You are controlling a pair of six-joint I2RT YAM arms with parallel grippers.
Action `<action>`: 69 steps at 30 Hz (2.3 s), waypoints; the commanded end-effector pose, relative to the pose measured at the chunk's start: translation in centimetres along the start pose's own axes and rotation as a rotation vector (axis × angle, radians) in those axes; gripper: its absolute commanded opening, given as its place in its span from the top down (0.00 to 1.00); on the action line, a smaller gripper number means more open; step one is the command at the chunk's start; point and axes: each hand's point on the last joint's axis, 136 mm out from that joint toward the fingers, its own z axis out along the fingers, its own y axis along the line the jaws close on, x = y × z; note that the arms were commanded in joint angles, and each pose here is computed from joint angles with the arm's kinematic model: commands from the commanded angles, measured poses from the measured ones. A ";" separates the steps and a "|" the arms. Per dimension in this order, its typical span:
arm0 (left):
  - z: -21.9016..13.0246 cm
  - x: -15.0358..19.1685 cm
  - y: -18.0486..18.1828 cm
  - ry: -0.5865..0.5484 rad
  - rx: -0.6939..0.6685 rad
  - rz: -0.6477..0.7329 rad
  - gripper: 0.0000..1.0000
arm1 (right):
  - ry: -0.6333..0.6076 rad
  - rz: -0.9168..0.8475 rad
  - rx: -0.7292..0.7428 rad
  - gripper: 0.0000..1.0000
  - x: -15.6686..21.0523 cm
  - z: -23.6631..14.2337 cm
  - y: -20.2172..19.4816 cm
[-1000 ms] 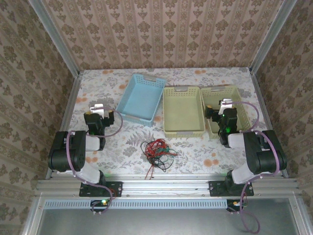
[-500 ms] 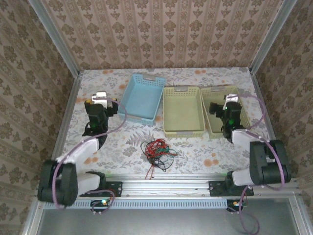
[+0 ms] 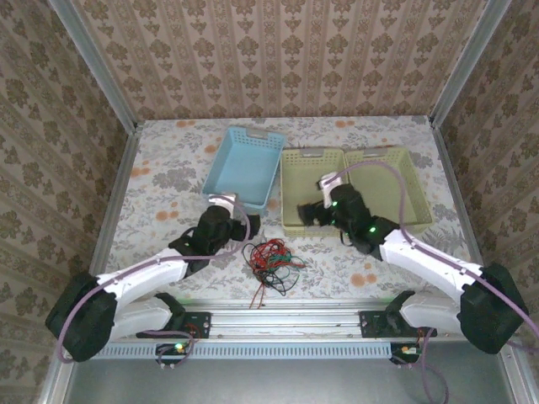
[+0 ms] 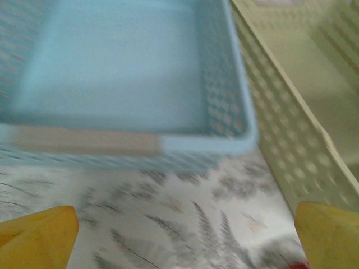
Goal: Untangle the cables
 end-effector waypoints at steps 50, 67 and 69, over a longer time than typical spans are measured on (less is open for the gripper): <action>11.0 2.4 -7.1 0.382 -0.099 0.161 0.04 | 0.417 0.326 -0.056 0.00 3.3 6.4 -2.8; 3.0 -6.1 -4.6 -0.068 -0.088 -0.033 0.00 | 0.463 -0.108 -0.395 0.05 8.2 -1.2 7.3; 1.7 -6.0 -2.6 -0.086 -0.177 -0.068 0.00 | 0.495 -0.133 -0.442 0.09 9.0 -1.0 8.6</action>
